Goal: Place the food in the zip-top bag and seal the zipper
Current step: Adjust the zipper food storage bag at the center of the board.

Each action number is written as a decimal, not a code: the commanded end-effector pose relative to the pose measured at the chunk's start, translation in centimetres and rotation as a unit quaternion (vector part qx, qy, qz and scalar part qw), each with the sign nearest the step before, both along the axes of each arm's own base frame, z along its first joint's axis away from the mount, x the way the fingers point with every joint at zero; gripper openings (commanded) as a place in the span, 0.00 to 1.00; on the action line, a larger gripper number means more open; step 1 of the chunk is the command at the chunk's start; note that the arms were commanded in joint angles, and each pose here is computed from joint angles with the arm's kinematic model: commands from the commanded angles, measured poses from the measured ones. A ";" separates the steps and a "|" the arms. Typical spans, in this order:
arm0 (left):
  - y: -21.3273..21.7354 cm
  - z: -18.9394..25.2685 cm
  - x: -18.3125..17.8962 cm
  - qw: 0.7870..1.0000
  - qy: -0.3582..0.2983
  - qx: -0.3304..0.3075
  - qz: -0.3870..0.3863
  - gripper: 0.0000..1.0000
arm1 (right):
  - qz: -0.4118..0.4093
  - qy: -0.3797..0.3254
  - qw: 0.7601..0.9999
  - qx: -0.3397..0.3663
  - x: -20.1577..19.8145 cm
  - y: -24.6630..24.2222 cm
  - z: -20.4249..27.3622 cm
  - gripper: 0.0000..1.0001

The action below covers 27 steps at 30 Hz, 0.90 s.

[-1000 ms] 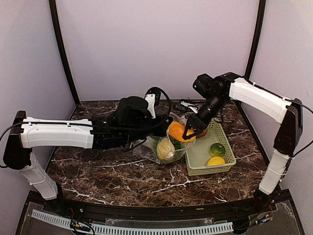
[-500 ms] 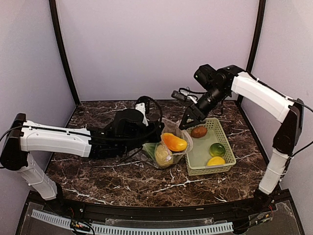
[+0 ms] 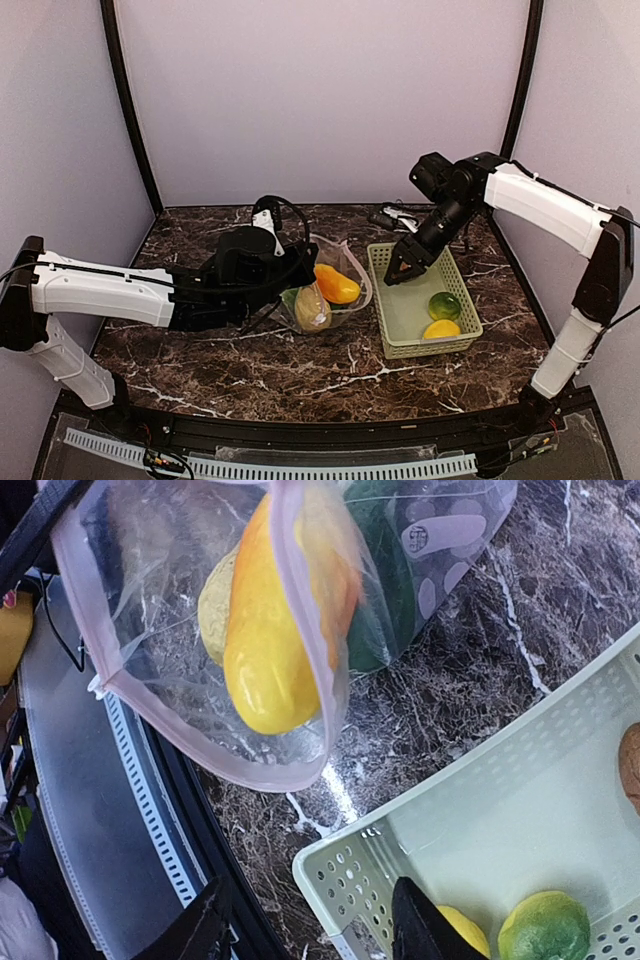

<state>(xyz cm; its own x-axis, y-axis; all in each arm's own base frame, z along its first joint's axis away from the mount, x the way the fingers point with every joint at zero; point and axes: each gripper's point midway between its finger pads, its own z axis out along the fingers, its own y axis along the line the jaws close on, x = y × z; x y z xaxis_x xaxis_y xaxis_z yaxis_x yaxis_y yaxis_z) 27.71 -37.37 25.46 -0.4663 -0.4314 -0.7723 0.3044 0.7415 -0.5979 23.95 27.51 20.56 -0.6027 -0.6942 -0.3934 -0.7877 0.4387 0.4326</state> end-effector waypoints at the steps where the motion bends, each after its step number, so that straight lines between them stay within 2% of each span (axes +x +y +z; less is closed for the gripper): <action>1: 0.4 2.3 -0.1 0.999 -0.015 -0.037 0.006 0.01 | 0.003 -0.015 1.000 0.021 1.6 1.3 -0.1 0.49; 9: 0.4 2.3 -0.2 0.999 -0.013 -0.033 0.003 0.01 | 0.017 0.030 0.998 0.055 1.9 3.6 -1.2 0.44; 15: 0.5 2.4 -0.2 0.999 -0.013 -0.035 0.004 0.01 | 0.023 0.033 0.997 0.067 2.2 4.6 -1.6 0.42; 20: 0.6 2.3 -0.2 0.999 -0.014 -0.030 0.004 0.01 | 0.025 0.043 0.996 0.073 2.3 5.2 -1.7 0.20; 22: 0.8 2.3 -0.2 0.999 -0.014 -0.028 0.007 0.01 | 0.024 0.041 0.997 0.069 2.4 5.1 -1.9 0.16; 27: 1.1 1.9 -0.3 1.000 -0.012 -0.026 0.010 0.01 | 0.018 0.042 0.997 0.055 2.9 5.1 -2.8 0.23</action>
